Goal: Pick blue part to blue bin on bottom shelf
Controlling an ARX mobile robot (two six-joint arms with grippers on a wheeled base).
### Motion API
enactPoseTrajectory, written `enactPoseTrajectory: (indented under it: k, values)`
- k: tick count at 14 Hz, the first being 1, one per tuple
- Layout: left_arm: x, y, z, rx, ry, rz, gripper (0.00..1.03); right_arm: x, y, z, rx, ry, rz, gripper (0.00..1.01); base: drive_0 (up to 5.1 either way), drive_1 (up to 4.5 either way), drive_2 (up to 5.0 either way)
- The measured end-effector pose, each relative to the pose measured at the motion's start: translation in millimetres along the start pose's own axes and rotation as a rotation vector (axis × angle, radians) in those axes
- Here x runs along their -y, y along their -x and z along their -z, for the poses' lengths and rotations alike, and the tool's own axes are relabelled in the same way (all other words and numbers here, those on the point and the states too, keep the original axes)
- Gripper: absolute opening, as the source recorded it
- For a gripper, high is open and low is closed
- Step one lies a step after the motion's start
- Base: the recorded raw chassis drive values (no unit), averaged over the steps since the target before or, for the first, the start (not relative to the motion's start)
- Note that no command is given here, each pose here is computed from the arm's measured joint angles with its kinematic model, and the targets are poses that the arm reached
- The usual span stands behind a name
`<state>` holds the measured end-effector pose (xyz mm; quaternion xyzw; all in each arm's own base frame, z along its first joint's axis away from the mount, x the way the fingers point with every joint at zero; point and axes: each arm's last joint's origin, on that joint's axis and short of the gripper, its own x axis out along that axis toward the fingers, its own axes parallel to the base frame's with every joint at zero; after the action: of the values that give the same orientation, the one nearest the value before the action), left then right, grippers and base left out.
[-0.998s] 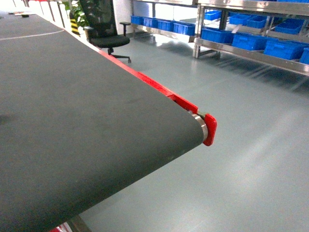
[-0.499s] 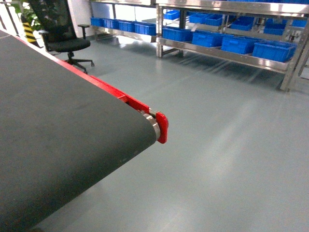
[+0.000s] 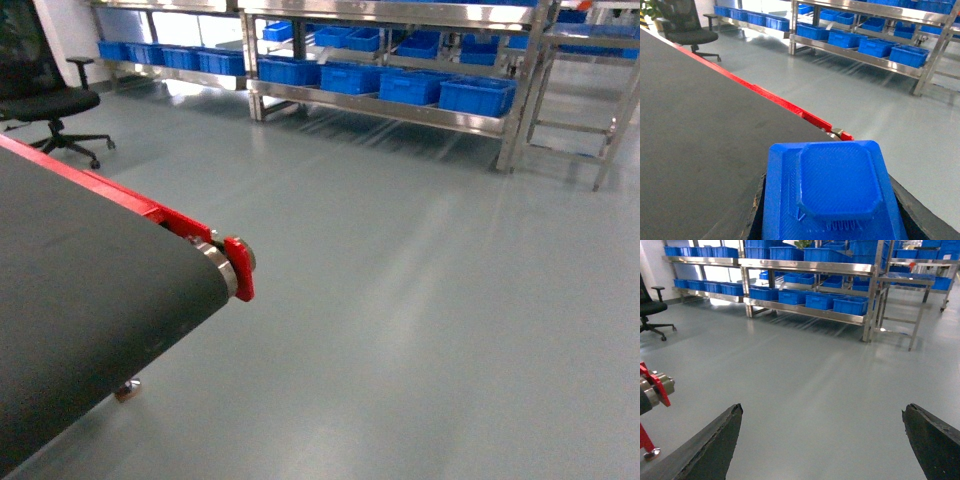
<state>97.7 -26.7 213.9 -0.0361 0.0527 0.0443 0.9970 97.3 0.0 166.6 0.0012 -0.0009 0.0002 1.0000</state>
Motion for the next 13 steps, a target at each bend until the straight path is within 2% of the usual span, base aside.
enactPoseTrajectory:
  k: [13]
  values:
    - [0.0, 0.0, 0.0, 0.0, 0.0, 0.0, 0.44, 0.0, 0.0, 0.0, 0.0, 0.0, 0.0, 0.98, -1.6, -1.58, -1.6]
